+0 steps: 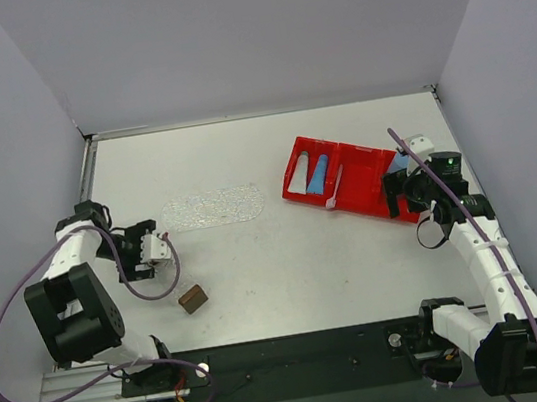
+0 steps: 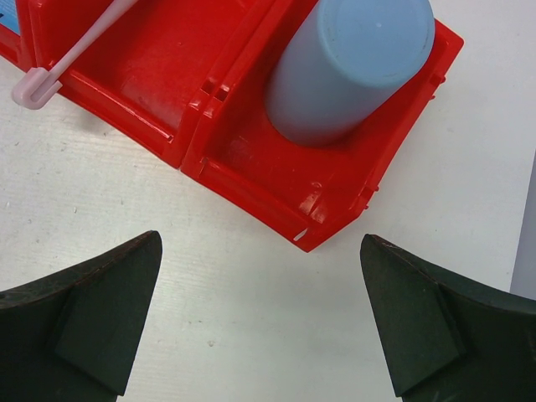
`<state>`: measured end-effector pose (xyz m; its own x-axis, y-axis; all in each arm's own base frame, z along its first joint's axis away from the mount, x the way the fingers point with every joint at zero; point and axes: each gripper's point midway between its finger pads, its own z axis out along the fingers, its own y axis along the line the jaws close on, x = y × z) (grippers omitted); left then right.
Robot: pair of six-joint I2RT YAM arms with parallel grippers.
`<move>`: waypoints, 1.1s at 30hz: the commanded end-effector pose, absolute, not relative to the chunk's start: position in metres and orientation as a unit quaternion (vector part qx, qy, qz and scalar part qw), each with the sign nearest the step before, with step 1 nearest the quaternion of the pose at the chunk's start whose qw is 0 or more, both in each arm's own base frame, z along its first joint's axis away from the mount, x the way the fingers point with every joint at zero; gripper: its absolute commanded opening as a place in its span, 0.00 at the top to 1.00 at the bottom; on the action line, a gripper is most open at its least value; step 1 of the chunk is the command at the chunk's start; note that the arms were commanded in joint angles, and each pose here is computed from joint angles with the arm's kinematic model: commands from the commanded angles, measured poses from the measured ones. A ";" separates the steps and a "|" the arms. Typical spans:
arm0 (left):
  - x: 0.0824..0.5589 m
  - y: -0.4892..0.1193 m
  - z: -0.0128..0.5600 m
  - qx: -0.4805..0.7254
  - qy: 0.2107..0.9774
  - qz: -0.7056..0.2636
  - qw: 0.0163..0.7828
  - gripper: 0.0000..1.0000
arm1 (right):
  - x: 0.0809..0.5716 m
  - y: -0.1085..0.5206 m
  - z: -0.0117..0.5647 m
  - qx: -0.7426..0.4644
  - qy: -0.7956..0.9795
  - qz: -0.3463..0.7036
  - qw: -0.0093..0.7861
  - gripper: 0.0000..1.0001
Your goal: Prepare toiletry sets of a toothbrush and toothpaste on the tray
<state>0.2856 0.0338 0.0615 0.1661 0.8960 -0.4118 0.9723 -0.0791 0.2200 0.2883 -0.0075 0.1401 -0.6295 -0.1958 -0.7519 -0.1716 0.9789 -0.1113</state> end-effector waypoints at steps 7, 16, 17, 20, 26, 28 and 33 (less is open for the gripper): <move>0.267 0.003 0.063 0.795 0.527 -0.081 0.290 0.07 | 0.297 -0.010 0.161 -0.096 0.895 -0.020 0.435 0.00; 0.275 -0.003 0.063 0.753 0.568 -0.090 0.321 0.14 | 0.295 -0.008 0.165 -0.096 0.895 -0.014 0.436 0.00; 0.279 -0.002 0.063 0.749 0.573 -0.082 0.323 0.16 | 0.295 -0.008 0.165 -0.096 0.895 -0.014 0.436 0.00; 0.291 0.003 0.062 0.724 0.599 -0.070 0.333 0.21 | 0.295 -0.008 0.165 -0.096 0.894 -0.013 0.436 0.00; 0.319 0.008 0.067 0.671 0.642 -0.059 0.366 0.30 | 0.295 -0.008 0.163 -0.097 0.896 -0.012 0.433 0.00; 0.324 0.008 0.069 0.660 0.649 -0.057 0.375 0.31 | 0.295 -0.008 0.164 -0.096 0.896 -0.012 0.433 0.00; 0.323 0.009 0.072 0.654 0.654 -0.057 0.376 0.30 | 0.295 -0.008 0.162 -0.097 0.897 -0.013 0.431 0.00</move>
<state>0.3076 0.0103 0.0551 0.1378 0.8376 -0.5287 0.9237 0.0839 0.3737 0.2897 -0.0074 0.1461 -0.6345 -0.1930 -0.7485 -0.1709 0.9794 -0.1077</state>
